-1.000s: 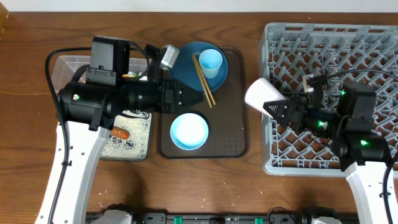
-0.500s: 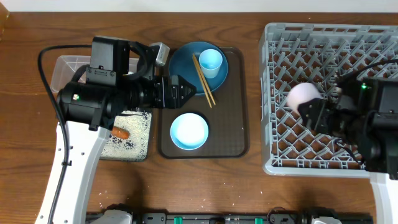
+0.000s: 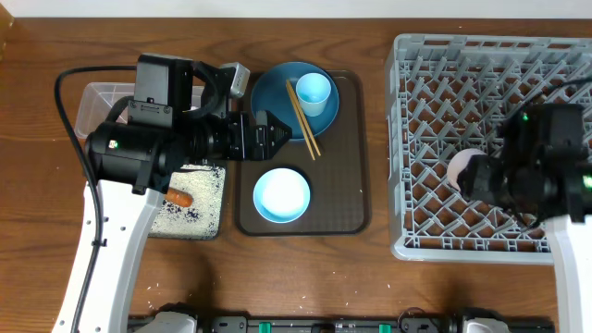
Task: Sort waste into correct bins and load items into the dishwasher rack
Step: 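Lower the pink cup upside down into the rack with the right gripper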
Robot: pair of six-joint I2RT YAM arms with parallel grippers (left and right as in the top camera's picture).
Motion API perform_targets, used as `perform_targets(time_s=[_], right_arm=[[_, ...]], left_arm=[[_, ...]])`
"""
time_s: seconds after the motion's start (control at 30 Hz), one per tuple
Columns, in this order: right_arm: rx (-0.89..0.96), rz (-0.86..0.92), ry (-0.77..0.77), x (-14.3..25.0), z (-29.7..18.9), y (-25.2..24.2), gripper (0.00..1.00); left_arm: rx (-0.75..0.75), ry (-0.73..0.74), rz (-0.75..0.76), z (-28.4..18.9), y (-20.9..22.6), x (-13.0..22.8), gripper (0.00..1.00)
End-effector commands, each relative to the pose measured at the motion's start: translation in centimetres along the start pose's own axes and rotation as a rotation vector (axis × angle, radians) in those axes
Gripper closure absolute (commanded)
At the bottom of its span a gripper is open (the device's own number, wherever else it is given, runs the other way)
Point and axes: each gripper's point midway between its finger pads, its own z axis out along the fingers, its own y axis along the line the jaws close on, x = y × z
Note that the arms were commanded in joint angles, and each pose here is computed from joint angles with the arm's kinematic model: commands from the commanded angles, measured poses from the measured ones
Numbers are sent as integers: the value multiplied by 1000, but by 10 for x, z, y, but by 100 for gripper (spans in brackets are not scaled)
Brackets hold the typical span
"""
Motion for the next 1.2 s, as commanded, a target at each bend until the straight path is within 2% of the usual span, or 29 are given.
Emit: perform_targets(time_s=[0.0,0.37,1.17], right_arm=[[7,-32,32,-4,7,-1,69],[-85,-57,84,-1,14,16,71],[-65,-66,178,24,20,27,70]], left_arm=[[-16,0,-2,0,5,0,5],[-16,0,-2,0,5,0,1],[-16,0,-2,0,5,0,0]])
